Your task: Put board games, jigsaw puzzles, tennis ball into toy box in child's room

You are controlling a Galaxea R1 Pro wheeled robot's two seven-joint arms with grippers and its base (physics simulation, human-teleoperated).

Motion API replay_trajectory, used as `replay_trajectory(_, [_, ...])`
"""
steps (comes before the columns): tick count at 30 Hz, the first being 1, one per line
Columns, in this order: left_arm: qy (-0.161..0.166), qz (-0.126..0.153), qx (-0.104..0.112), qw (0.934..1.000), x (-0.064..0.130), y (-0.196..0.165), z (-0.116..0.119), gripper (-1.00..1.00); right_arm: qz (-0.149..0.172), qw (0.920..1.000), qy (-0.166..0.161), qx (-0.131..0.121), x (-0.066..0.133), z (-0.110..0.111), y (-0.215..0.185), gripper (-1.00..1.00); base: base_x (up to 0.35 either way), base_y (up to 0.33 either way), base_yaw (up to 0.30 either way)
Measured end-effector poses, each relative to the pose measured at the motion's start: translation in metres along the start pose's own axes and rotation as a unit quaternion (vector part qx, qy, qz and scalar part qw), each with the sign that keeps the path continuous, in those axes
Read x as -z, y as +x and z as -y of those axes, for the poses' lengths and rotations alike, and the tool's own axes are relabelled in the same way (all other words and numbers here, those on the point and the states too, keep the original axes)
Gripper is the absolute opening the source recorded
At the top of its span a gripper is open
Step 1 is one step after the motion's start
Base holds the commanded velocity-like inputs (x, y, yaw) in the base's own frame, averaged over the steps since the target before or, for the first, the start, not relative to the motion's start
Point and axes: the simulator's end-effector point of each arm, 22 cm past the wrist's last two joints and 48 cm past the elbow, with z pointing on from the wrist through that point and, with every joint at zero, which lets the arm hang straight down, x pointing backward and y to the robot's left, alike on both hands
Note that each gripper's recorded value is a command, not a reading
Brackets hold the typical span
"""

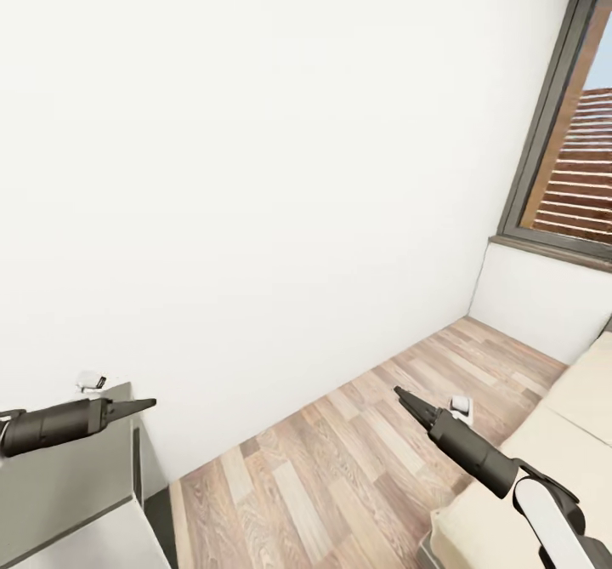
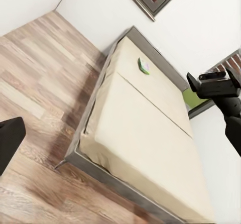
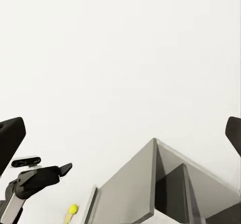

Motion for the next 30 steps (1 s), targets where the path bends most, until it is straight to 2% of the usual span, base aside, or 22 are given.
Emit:
replay_trajectory(7, [0.001, 0.001, -0.005, 1.0, 0.0004, -0.001, 0.0011, 1.0, 0.01, 0.9999, 0.003, 0.001, 0.0032, 0.0017, -0.0073, 1.0, 0.076, 0.0, -0.281])
replay_trajectory(30, [0.002, 0.006, -0.012, 0.9999, 0.004, -0.0047, 0.007, 1.0, 0.015, 0.9999, -0.003, 0.006, 0.004, -0.0063, -0.011, 1.0, 0.016, 0.017, -0.275])
